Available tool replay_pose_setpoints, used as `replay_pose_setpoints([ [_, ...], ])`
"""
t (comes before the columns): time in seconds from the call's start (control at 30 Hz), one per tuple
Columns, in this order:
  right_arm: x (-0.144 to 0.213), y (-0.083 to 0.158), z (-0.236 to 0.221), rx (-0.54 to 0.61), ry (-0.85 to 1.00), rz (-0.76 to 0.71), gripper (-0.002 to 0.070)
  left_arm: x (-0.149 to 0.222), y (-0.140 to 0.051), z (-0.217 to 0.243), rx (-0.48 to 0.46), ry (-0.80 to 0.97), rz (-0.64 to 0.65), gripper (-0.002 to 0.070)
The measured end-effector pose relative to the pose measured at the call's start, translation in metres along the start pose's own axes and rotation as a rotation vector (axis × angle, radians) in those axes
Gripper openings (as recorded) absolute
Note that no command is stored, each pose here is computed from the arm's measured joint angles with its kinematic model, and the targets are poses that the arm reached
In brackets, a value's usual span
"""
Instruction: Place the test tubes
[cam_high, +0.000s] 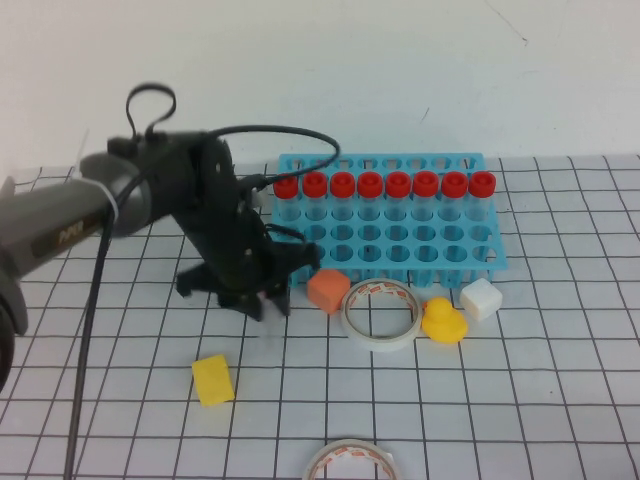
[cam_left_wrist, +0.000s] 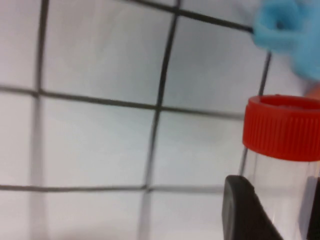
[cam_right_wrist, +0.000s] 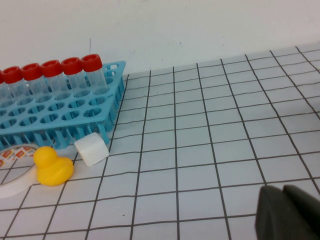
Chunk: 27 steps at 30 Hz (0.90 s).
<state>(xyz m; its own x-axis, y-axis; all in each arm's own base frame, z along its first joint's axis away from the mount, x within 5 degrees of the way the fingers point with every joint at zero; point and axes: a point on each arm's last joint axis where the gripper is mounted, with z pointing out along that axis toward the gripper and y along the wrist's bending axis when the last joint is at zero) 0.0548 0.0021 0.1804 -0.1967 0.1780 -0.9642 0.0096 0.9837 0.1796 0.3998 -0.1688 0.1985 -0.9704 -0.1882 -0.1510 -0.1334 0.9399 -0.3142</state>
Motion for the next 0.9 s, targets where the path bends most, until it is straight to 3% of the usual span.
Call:
replay_pose_setpoints([
  [0.13, 0.000, 0.000, 0.000, 0.000, 0.000, 0.000, -0.0001, 0.006, 0.005, -0.014, -0.126, 0.147, 0.342, 0.0217],
  [0.3, 0.000, 0.000, 0.000, 0.000, 0.000, 0.000, -0.0001, 0.025, 0.003, -0.027, -0.255, 0.214, 0.650, 0.0217],
  [0.43, 0.000, 0.000, 0.000, 0.000, -0.001, 0.000, -0.0001, 0.054, -0.015, -0.043, -0.245, 0.118, 0.820, 0.0217],
  [0.63, 0.000, 0.000, 0.000, 0.000, -0.001, 0.000, -0.0001, 0.081, -0.044, -0.038, -0.150, -0.048, 0.953, 0.0217],
  [0.9, 0.000, 0.000, 0.000, 0.000, -0.001, 0.000, -0.0001, 0.086, -0.042, 0.009, -0.116, 0.067, 0.965, 0.0217],
])
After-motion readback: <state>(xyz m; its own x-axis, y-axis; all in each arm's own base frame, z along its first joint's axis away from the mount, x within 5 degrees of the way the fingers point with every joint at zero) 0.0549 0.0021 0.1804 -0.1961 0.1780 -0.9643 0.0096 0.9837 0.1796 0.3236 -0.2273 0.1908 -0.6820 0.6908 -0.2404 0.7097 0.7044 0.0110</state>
